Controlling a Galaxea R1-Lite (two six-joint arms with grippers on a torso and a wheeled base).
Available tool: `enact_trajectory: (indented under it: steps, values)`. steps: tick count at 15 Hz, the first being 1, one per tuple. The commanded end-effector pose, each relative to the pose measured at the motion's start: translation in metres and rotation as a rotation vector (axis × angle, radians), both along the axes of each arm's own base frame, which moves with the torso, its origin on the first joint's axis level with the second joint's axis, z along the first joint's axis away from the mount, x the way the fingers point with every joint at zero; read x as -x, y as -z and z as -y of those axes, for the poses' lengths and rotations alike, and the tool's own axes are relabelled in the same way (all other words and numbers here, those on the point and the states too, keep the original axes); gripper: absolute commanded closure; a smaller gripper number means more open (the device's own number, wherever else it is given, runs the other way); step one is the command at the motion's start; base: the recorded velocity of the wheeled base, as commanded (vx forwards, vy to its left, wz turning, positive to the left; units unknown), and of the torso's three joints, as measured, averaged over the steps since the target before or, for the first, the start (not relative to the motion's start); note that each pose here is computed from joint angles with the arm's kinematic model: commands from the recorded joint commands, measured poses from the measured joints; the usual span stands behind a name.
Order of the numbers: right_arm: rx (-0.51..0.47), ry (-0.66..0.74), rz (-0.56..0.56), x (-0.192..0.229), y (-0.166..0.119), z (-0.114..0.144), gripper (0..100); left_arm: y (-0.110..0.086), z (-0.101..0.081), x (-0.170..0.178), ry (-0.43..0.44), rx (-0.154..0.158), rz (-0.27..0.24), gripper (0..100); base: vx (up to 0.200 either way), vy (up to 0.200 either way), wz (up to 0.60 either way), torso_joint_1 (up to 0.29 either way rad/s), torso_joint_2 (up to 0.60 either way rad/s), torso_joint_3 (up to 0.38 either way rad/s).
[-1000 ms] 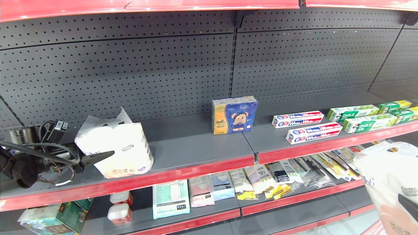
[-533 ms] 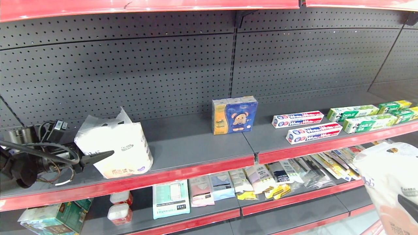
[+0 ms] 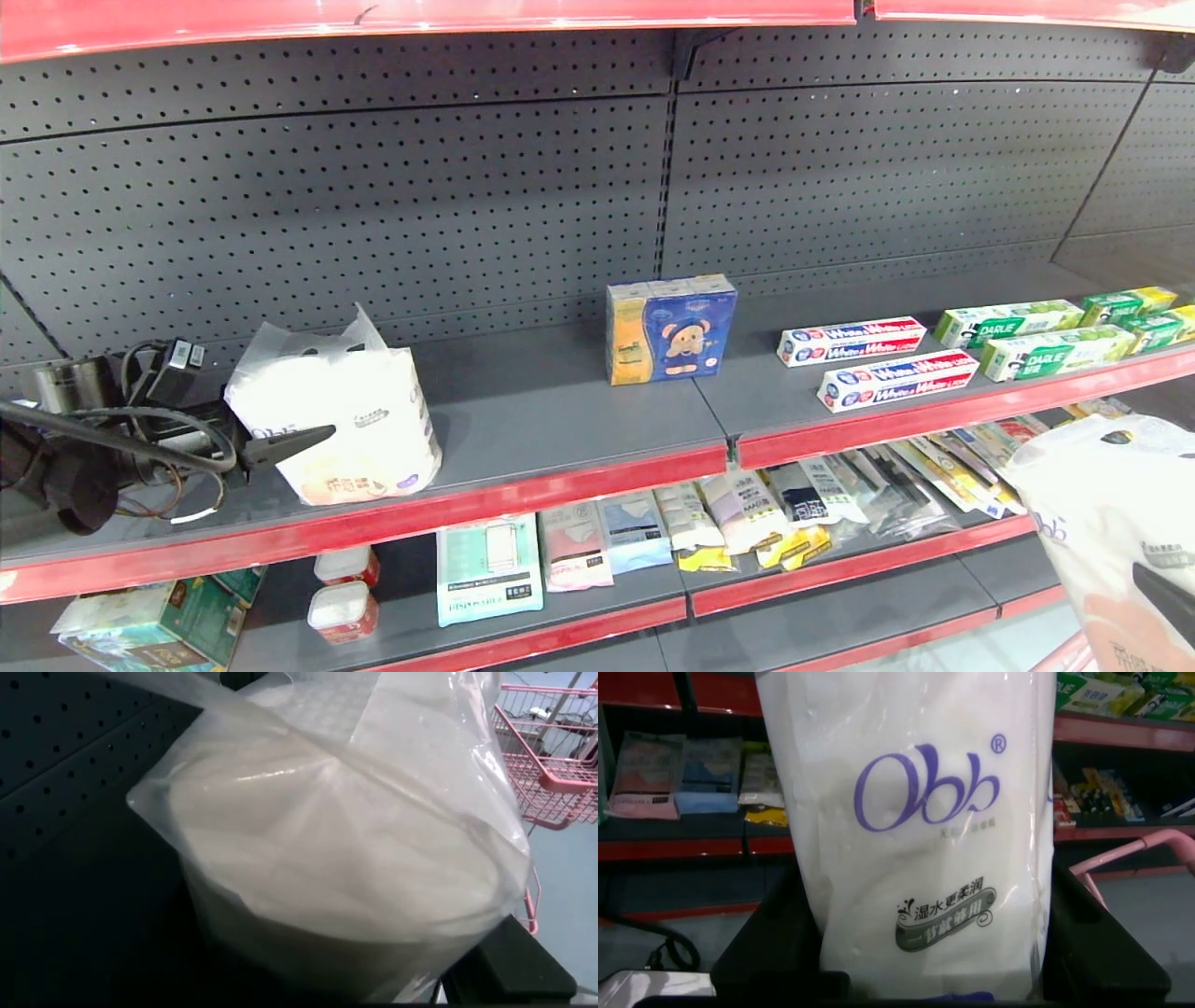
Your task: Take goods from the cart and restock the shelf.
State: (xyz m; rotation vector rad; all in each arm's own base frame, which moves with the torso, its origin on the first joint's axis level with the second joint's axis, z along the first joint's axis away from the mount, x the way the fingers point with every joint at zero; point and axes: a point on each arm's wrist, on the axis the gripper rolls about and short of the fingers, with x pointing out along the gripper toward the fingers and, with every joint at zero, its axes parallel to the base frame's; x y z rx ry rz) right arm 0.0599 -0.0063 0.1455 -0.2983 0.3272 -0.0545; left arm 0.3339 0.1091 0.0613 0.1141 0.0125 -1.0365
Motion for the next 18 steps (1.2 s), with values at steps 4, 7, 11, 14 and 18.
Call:
enact_trajectory:
  steps: [4, 7, 11, 14, 18]
  values:
    - [0.000, 0.000, -0.005, 0.0000, 0.0014, 0.0000, 100, 0.0032, 0.0072, -0.0021, 0.006, -0.002, -0.008, 100, 0.000, 0.000, 0.00, 0.000, 0.00, 0.000]
    - [-0.001, 0.000, -0.010, -0.0004, 0.0020, 0.0000, 100, 0.0022, 0.0086, -0.0026, -0.021, -0.011, -0.018, 100, 0.000, 0.000, 0.00, 0.000, 0.00, 0.000]
    - [-0.003, -0.001, -0.013, -0.0008, 0.0022, 0.0001, 100, -0.0006, 0.0090, -0.0029, -0.036, -0.011, -0.026, 100, 0.000, 0.000, 0.00, 0.000, 0.00, 0.000]
    - [-0.003, -0.001, -0.016, -0.0007, 0.0031, 0.0000, 100, -0.0005, 0.0095, -0.0030, -0.035, -0.007, -0.033, 100, 0.000, 0.000, 0.00, 0.000, 0.00, 0.000]
    - [-0.004, -0.001, -0.019, -0.0002, 0.0043, 0.0000, 100, -0.0013, 0.0102, -0.0027, -0.035, -0.001, -0.042, 100, 0.000, 0.000, 0.00, 0.000, 0.00, 0.000]
